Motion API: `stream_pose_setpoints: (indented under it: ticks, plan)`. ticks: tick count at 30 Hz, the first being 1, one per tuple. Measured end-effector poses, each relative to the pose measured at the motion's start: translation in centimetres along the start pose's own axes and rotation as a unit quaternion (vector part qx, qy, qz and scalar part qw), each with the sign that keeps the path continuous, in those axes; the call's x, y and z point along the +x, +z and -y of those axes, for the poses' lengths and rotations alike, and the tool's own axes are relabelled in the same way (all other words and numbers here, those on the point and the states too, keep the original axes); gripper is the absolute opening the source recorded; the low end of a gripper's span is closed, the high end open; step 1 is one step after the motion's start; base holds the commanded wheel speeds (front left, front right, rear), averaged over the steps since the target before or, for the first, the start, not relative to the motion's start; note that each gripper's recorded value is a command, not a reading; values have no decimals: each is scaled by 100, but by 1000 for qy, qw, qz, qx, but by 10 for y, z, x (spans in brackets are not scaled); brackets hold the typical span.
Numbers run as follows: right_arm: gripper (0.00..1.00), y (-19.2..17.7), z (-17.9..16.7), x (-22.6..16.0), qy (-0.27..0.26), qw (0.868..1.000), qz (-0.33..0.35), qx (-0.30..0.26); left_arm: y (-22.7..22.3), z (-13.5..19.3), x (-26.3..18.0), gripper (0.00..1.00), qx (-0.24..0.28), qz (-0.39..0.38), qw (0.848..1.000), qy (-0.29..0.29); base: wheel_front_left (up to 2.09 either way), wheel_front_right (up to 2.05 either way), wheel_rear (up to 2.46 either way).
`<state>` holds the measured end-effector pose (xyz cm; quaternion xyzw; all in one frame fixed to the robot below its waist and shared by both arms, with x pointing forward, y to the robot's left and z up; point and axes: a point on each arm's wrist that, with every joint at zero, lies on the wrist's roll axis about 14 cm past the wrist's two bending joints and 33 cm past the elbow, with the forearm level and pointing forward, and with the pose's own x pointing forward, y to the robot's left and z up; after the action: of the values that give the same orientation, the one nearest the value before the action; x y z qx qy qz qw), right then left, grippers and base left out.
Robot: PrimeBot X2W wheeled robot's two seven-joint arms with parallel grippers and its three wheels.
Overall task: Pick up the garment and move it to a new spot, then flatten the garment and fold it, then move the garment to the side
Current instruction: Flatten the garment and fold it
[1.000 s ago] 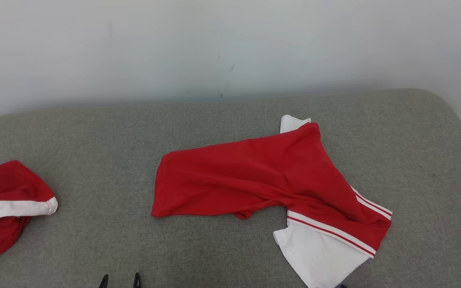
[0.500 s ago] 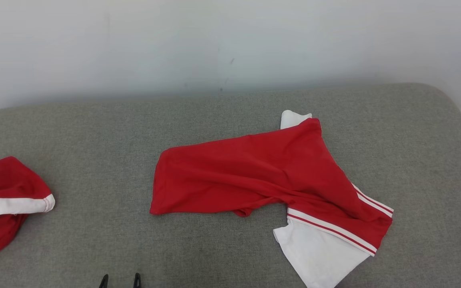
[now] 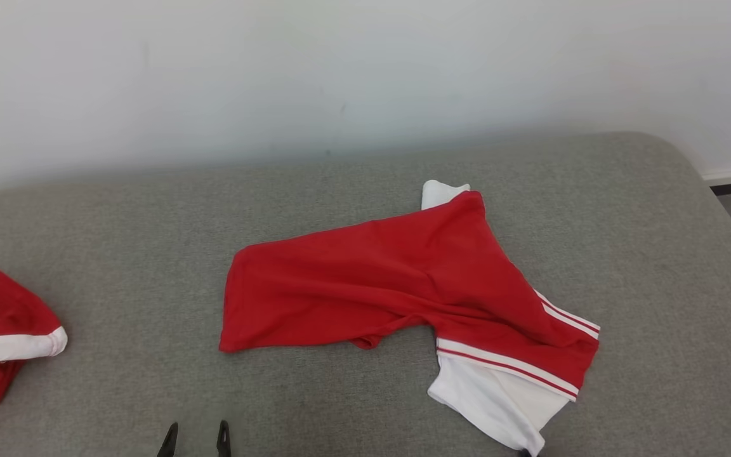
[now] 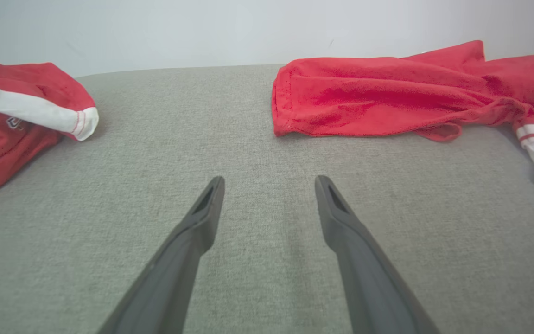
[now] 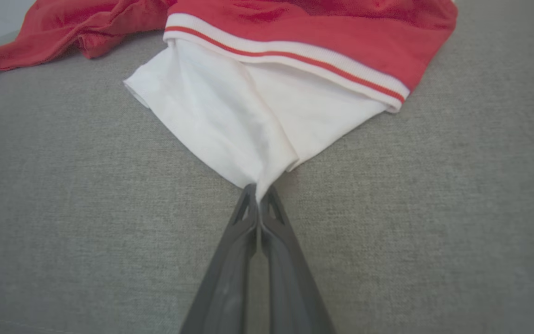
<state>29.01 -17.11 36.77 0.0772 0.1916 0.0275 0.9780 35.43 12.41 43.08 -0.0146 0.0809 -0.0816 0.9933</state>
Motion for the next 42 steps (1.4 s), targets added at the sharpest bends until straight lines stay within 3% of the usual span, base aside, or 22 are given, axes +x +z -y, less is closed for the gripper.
stream_pose_setpoints:
  ticks: [18, 35, 39, 42]
  plan:
    - [0, 3, 61, -17, -87, 996, 1, -10, 5, 18, 62, 100, -58, -2, 998, -36, 0, 0, 0]
    - [0, 6, 62, 4, -90, 996, -10, -14, -12, 12, 108, 100, -75, -23, 996, -38, 0, 0, 0]
    - [0, 5, 61, 6, -89, 996, -14, -14, -13, 11, 113, 76, -76, -24, 996, -37, 0, 0, 0]
    - [0, 4, 61, 6, -89, 996, -15, -14, -14, 12, 112, 75, -76, -25, 996, -39, 0, 0, 0]
